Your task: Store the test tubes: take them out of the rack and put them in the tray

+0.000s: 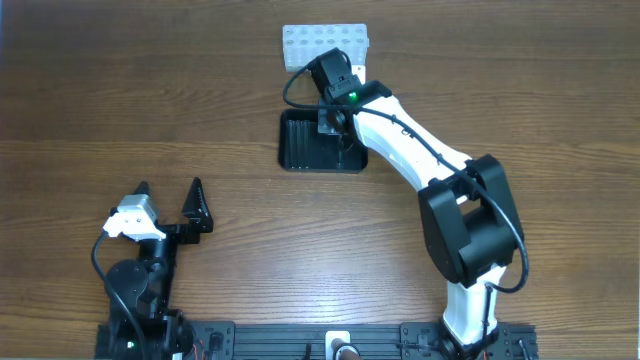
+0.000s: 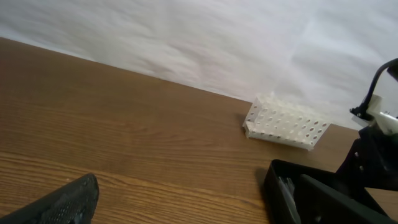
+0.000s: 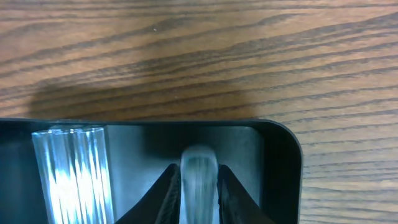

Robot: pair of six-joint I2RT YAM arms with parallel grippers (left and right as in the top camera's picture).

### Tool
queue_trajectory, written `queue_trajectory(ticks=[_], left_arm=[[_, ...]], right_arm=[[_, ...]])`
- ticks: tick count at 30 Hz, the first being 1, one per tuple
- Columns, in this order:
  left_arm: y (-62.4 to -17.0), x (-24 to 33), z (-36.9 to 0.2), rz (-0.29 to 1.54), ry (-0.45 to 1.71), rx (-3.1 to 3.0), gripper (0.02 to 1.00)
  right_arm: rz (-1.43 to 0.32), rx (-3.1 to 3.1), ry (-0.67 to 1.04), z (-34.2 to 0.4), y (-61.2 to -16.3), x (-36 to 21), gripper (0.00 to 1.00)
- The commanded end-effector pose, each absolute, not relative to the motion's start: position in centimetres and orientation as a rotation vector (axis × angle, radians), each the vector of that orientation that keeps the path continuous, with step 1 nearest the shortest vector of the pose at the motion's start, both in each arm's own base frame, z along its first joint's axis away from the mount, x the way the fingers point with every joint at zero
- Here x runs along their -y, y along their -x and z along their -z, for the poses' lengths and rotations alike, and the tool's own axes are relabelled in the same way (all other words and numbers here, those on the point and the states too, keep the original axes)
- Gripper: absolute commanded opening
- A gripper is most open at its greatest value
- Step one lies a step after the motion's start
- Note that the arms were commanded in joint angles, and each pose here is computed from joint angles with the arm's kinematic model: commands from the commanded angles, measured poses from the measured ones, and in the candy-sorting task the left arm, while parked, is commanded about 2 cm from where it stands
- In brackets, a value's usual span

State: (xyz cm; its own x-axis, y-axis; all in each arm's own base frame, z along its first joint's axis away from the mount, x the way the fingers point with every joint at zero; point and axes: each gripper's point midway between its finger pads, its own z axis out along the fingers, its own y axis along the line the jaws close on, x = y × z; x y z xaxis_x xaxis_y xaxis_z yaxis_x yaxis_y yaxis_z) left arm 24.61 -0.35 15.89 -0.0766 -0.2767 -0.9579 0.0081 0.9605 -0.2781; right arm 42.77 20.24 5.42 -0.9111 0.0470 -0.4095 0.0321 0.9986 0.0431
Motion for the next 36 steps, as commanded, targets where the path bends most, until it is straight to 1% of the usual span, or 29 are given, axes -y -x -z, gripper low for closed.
queue_trajectory(ticks=[1,3,5,7,9,10,12,13,16,18,19,20,21,23,26,31,36], left_arm=[[-24.6,0.3,-15.7,0.230,0.201,-1.639,1.000],[-24.6,0.3,-15.7,0.230,0.201,-1.639,0.998],[-24.6,0.3,-15.7,0.230,0.201,-1.639,1.000],[-24.6,0.3,-15.7,0.230,0.201,-1.639,1.000],[-24.6,0.3,-15.7,0.230,0.201,-1.639,1.000],[-24.6,0.3,-15.7,0.231,0.200,-1.639,1.000],[-24.6,0.3,-15.7,0.230,0.201,-1.639,1.000],[-24.6,0.3,-15.7,0.230,0.201,-1.639,1.000],[-24.6,0.3,-15.7,0.230,0.201,-1.639,1.000],[-24.6,0.3,-15.7,0.231,0.200,-1.639,1.000],[-24.6,0.3,-15.7,0.231,0.200,-1.639,1.000],[-24.6,0.3,-15.7,0.231,0.200,-1.639,1.000],[-24.6,0.3,-15.7,0.230,0.201,-1.639,1.000],[-24.6,0.3,-15.7,0.231,0.200,-1.639,0.998],[-24.6,0.3,-15.7,0.230,0.201,-1.639,1.000],[-24.6,0.3,-15.7,0.230,0.201,-1.639,1.000],[-24.6,0.3,-15.7,0.230,0.201,-1.639,0.998]], right_arm=[[-0.057,-2.724,-0.047,-5.0,-42.5,-20.8,0.264],[-0.067,-2.708,-0.040,-5.2,-42.7,-21.1,0.288],[-0.077,-2.684,0.003,-6.1,-43.0,-21.4,0.323],[-0.091,-2.642,0.057,-8.2,-43.2,-21.5,0.360],[-0.107,-2.568,0.135,-11.3,-43.6,-21.4,0.413],[-0.116,-2.518,0.165,-13.4,-43.8,-21.1,0.454],[-0.130,-2.429,0.188,-17.2,-44.0,-20.2,0.538],[-0.136,-2.370,0.188,-19.8,-44.0,-19.2,0.575],[-0.125,-2.237,0.154,-25.6,-43.3,-15.4,0.698],[-0.102,-2.159,0.112,-28.6,-42.2,-12.2,0.785],[-0.071,-2.089,0.083,-30.5,-40.9,-9.5,0.895],[-0.050,-2.044,0.059,-31.4,-39.8,-7.7,0.934],[-0.025,-1.978,-0.001,-32.1,-37.7,-4.9,0.972],[0.000,-1.915,-0.062,-32.1,-35.1,-2.4,0.982],[0.034,-1.851,-0.098,-30.8,-31.9,-0.3,0.993],[0.036,-1.794,-0.100,-27.5,-28.2,0.2,0.993],[0.035,-1.757,-0.098,-24.1,-25.8,0.5,0.993]])
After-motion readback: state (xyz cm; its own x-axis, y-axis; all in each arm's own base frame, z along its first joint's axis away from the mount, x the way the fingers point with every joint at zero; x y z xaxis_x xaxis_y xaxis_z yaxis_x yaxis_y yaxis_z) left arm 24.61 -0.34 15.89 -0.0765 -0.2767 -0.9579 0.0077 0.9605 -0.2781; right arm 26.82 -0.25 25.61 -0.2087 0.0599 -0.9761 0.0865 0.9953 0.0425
